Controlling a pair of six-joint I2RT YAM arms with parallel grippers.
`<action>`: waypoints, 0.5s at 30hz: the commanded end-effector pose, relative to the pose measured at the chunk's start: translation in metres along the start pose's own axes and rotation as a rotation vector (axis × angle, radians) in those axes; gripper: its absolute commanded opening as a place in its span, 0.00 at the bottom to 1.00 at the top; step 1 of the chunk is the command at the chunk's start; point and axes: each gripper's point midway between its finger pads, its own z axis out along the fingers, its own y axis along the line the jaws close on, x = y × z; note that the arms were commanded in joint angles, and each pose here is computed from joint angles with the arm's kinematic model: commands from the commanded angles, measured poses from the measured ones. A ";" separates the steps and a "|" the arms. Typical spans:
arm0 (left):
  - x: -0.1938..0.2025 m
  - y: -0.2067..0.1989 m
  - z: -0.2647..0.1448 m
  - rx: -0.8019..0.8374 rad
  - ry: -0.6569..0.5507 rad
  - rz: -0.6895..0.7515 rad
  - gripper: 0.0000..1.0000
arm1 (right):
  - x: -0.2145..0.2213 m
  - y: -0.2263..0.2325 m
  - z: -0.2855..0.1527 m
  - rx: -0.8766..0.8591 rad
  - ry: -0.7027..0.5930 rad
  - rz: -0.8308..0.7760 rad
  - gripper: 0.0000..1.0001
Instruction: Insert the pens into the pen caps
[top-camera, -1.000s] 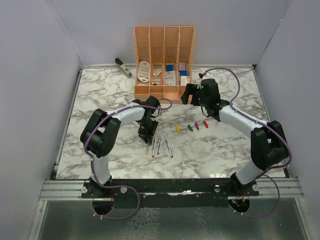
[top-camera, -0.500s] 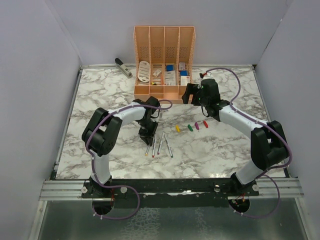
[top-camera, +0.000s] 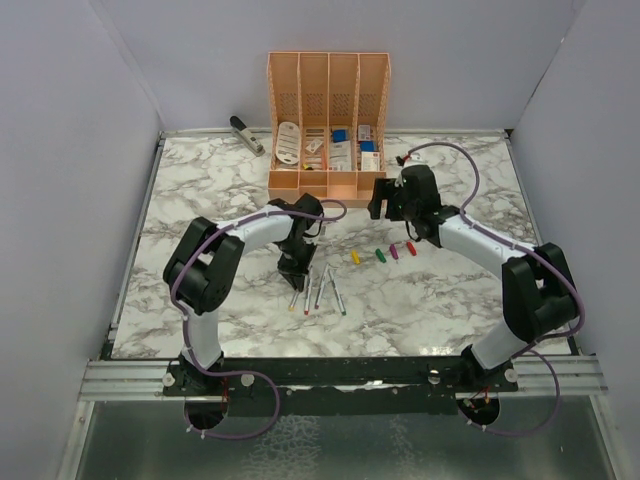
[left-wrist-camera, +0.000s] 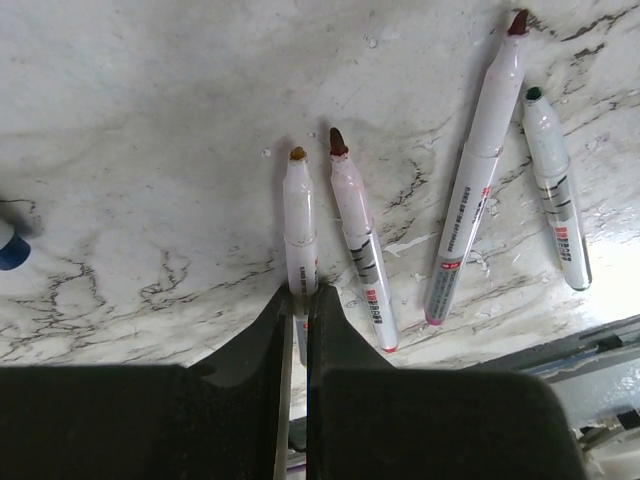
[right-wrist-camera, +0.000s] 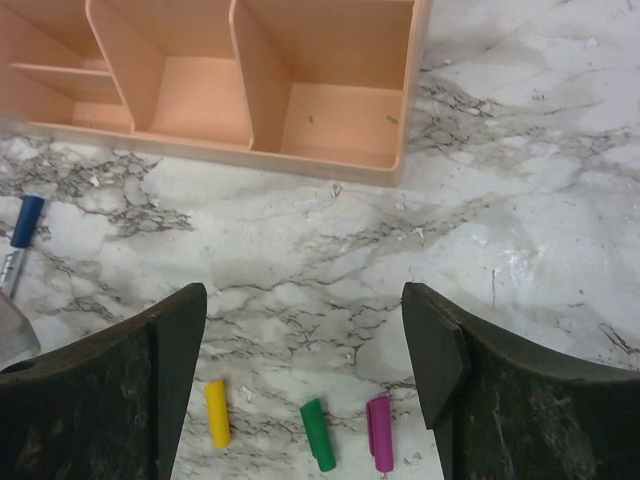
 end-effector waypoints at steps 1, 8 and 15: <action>-0.023 0.036 0.001 -0.201 -0.125 0.027 0.00 | 0.006 -0.005 -0.012 -0.007 0.011 -0.064 0.78; -0.047 0.029 -0.044 -0.215 -0.296 0.021 0.00 | 0.017 0.011 -0.017 -0.063 0.020 -0.134 0.70; -0.071 0.015 -0.095 -0.189 -0.487 0.030 0.00 | 0.035 0.036 -0.013 -0.124 0.069 -0.218 0.56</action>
